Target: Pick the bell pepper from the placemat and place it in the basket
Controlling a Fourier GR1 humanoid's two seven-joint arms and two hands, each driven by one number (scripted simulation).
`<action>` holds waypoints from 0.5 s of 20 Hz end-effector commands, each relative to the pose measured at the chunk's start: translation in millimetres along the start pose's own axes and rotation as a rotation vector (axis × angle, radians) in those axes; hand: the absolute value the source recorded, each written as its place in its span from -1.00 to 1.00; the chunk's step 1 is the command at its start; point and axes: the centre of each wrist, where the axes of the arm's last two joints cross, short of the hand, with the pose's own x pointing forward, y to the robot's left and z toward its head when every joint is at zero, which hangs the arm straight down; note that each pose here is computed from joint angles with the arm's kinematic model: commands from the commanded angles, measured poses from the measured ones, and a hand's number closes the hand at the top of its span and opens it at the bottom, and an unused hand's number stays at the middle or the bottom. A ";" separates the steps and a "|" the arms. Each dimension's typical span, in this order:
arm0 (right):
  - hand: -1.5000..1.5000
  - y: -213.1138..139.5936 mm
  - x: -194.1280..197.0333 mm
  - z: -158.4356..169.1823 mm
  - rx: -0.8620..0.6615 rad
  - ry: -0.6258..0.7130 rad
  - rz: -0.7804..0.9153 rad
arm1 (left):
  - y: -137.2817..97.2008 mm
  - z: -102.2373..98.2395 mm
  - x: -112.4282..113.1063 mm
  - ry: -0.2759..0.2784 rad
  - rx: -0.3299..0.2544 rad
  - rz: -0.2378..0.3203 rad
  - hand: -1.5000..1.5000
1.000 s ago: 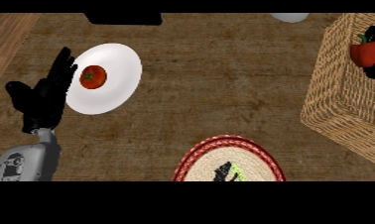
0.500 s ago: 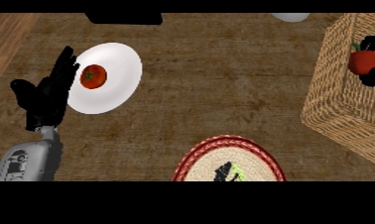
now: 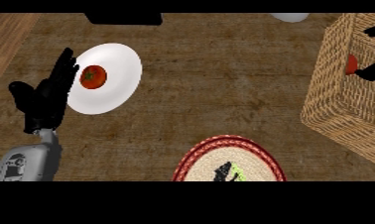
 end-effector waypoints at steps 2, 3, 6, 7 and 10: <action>-1.00 -14.2 7.2 -4.6 -0.098 -0.020 -0.223 | 14.4 5.2 -5.3 0.014 0.012 0.000 0.00; -1.00 -27.6 0.7 -6.0 -0.114 -0.037 -0.262 | -8.2 0.7 4.8 -0.001 0.015 0.005 0.00; -1.00 -45.1 -4.4 -8.0 -0.174 0.000 -0.429 | -4.0 -4.1 1.4 0.005 0.018 0.003 0.00; -1.00 -30.8 -15.0 -3.0 -0.205 0.050 -0.467 | -11.3 2.9 6.6 -0.007 0.011 0.004 0.00; -1.00 -56.3 -21.6 -5.2 -0.222 0.088 -0.580 | -6.7 -10.5 7.2 0.016 0.020 0.005 0.00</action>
